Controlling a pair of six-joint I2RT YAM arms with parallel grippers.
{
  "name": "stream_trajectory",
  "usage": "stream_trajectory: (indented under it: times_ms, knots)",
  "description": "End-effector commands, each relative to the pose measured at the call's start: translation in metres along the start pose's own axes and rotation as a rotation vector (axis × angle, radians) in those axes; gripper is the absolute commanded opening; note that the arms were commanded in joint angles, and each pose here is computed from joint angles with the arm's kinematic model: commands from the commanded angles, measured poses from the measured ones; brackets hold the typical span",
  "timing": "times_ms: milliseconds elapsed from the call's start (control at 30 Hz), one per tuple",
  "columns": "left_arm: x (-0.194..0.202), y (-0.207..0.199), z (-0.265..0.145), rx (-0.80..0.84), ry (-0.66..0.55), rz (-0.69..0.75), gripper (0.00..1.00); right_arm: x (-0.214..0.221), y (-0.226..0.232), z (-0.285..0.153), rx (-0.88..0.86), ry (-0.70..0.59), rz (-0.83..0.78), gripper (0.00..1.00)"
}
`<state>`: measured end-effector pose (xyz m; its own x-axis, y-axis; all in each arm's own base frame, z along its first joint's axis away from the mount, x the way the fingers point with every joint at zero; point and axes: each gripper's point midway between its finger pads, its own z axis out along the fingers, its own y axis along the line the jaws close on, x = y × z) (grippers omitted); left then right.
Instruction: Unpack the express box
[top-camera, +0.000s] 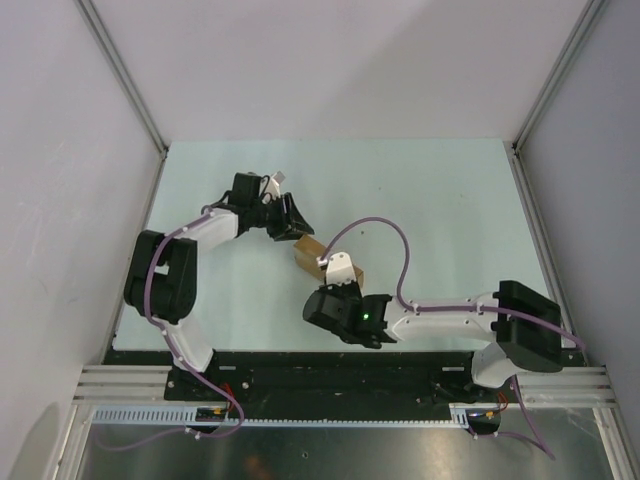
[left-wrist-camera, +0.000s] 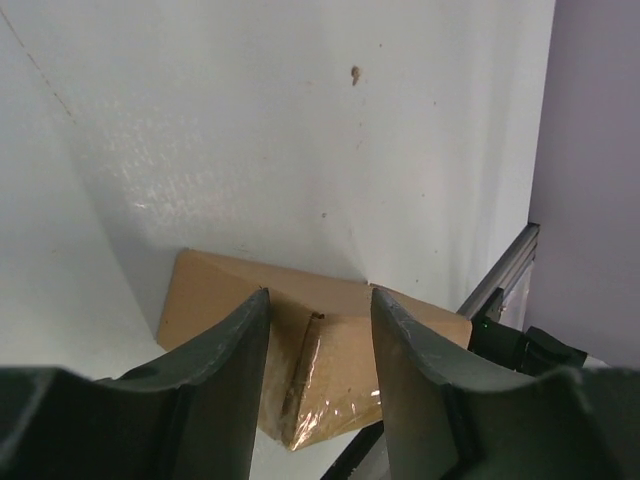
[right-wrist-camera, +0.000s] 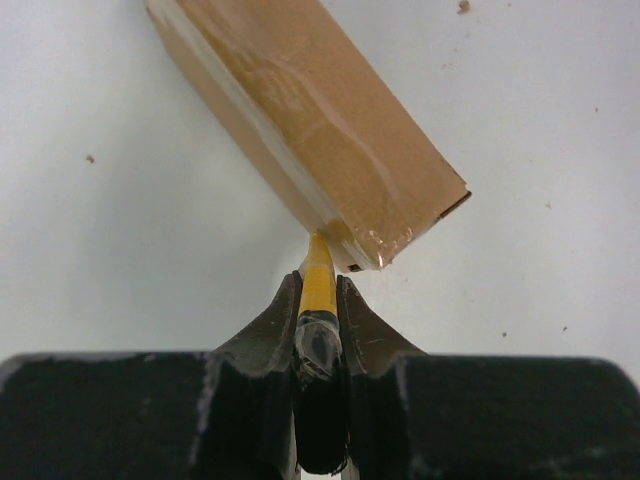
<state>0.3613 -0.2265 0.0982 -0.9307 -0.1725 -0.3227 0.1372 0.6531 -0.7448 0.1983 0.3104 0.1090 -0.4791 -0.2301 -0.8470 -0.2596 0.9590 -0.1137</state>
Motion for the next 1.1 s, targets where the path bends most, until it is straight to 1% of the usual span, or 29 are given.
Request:
stream_trajectory:
  times_ms: [0,133,367,533,633,667,733,767,933,967,1033,1067]
  knots:
    - [-0.002,-0.024,-0.011,0.08,-0.032,0.043,0.5,-0.013,-0.02,-0.007,0.003,-0.009,0.145,0.0]
    - [-0.003,-0.029,-0.011,0.112,-0.041,0.066,0.5,-0.007,-0.033,-0.008,0.01,0.01,0.193,0.0]
    - [0.006,-0.036,-0.007,0.161,-0.011,0.092,0.5,0.004,-0.057,-0.001,0.043,0.036,0.259,0.0]
    - [0.01,-0.038,-0.006,0.161,-0.008,0.114,0.52,-0.002,-0.076,0.012,0.065,0.029,0.309,0.0]
    - [0.006,-0.042,-0.009,0.158,-0.029,0.145,0.55,-0.005,-0.084,0.019,0.058,0.02,0.325,0.0]
    - [0.004,-0.044,-0.011,0.159,-0.038,0.163,0.57,-0.012,-0.09,0.025,0.066,0.004,0.353,0.0]
    - [-0.002,-0.055,-0.017,0.179,-0.059,0.208,0.58,-0.013,-0.094,0.031,0.058,0.008,0.363,0.0]
    - [-0.003,-0.061,-0.02,0.202,-0.061,0.248,0.61,-0.018,-0.097,0.036,0.05,0.003,0.376,0.0]
    - [-0.026,-0.1,-0.038,0.264,-0.132,0.407,0.7,-0.026,-0.114,0.049,0.013,0.02,0.378,0.0]
    - [-0.028,-0.103,-0.038,0.266,-0.138,0.43,0.73,-0.027,-0.11,0.05,-0.031,0.033,0.373,0.0]
    - [-0.033,-0.112,-0.036,0.264,-0.157,0.47,0.76,-0.033,-0.118,0.048,-0.048,0.028,0.366,0.0]
    - [-0.034,-0.115,-0.035,0.26,-0.161,0.48,0.8,-0.028,-0.118,0.044,-0.064,0.054,0.358,0.0]
